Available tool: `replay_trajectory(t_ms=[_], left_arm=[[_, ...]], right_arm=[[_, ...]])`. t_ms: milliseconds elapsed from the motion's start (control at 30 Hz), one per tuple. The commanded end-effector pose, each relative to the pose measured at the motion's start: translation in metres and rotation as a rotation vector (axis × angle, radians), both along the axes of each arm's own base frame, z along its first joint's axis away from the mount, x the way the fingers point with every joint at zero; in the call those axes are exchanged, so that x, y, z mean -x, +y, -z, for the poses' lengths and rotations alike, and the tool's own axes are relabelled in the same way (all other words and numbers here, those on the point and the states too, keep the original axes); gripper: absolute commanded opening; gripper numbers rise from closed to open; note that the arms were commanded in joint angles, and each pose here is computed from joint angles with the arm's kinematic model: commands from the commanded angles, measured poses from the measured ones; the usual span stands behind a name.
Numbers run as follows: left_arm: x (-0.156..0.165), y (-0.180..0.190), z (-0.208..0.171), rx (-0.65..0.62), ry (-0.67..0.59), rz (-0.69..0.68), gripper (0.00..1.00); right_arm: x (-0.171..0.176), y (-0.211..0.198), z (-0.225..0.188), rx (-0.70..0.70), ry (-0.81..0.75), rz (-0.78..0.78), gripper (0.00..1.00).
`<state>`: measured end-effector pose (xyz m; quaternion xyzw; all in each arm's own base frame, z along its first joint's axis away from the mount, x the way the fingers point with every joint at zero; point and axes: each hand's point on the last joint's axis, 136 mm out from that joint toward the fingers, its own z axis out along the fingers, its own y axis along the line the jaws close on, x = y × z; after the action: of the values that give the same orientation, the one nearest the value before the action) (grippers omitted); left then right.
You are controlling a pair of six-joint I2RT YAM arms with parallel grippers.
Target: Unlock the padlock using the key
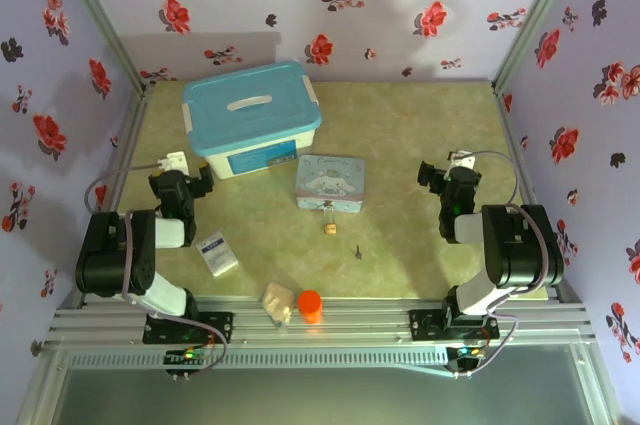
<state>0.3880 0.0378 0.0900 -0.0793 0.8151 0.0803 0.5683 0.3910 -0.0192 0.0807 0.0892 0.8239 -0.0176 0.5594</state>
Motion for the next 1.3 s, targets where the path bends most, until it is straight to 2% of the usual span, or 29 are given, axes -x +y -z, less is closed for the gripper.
replay_trajectory(t_ms=[0, 1267], left_arm=[[-0.0079, -0.0099, -0.0069, -0.017, -0.016, 0.048, 1.00], [-0.0036, -0.0089, -0.0122, -0.017, -0.040, 0.041, 1.00]], right_arm=[[-0.0055, -0.0015, -0.0055, 0.016, -0.009, -0.006, 0.99], [-0.0057, -0.0003, -0.0070, 0.013, -0.015, -0.013, 0.99]])
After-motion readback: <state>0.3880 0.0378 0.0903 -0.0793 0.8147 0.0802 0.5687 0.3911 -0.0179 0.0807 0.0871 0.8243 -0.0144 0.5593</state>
